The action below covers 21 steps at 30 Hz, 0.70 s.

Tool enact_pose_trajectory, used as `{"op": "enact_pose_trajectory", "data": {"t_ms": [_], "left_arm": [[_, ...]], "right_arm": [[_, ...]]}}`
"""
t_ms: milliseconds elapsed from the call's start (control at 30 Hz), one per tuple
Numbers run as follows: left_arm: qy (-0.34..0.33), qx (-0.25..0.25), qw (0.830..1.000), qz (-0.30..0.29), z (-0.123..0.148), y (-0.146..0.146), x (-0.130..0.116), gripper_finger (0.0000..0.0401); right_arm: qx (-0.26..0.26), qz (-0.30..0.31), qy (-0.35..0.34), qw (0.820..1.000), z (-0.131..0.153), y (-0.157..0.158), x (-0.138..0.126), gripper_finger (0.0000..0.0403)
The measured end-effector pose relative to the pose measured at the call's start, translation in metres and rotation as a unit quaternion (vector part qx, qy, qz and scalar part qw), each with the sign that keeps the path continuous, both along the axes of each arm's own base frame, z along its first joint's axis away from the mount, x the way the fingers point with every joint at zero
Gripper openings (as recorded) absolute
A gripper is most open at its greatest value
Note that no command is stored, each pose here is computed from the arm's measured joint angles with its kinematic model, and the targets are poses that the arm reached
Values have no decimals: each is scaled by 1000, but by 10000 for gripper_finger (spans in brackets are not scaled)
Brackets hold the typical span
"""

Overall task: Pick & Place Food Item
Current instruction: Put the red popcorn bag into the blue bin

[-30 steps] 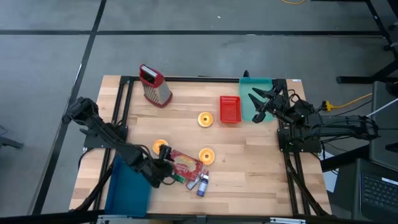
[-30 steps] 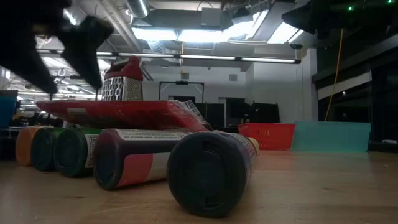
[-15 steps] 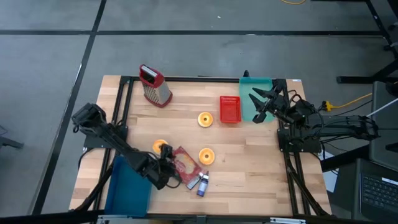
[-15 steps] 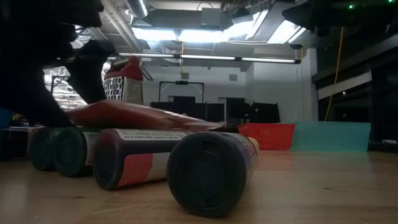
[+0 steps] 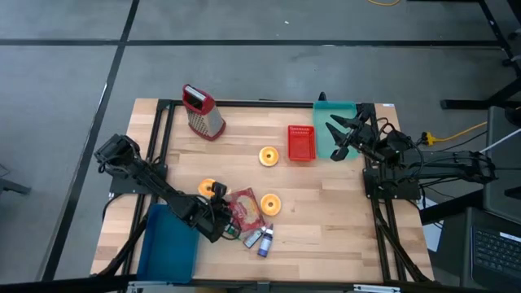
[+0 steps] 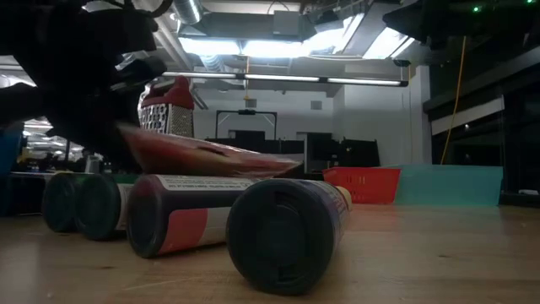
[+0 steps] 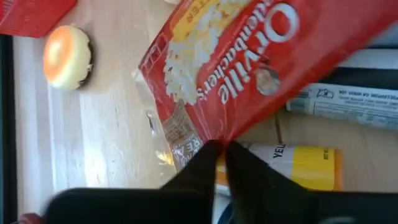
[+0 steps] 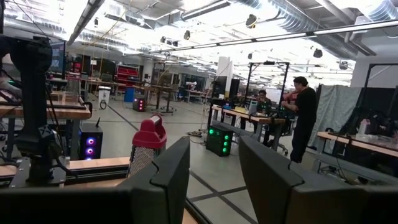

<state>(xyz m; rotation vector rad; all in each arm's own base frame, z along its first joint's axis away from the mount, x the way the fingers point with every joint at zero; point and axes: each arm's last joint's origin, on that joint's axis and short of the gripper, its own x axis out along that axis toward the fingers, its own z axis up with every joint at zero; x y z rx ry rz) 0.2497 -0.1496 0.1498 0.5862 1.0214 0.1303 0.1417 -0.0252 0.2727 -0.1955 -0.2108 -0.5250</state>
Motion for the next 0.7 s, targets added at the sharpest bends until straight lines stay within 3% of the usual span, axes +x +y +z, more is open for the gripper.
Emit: {"op": "enact_pose_trajectory", "data": {"t_ms": [367, 700], "left_arm": [[-15, 13, 1000, -19, 9, -2, 9, 1], [-25, 95, 995, -5, 69, -6, 19, 1]], "right_arm": [[0, 0, 0, 1000, 0, 0, 0, 142], [0, -1, 0, 1000, 0, 0, 0, 142]]}}
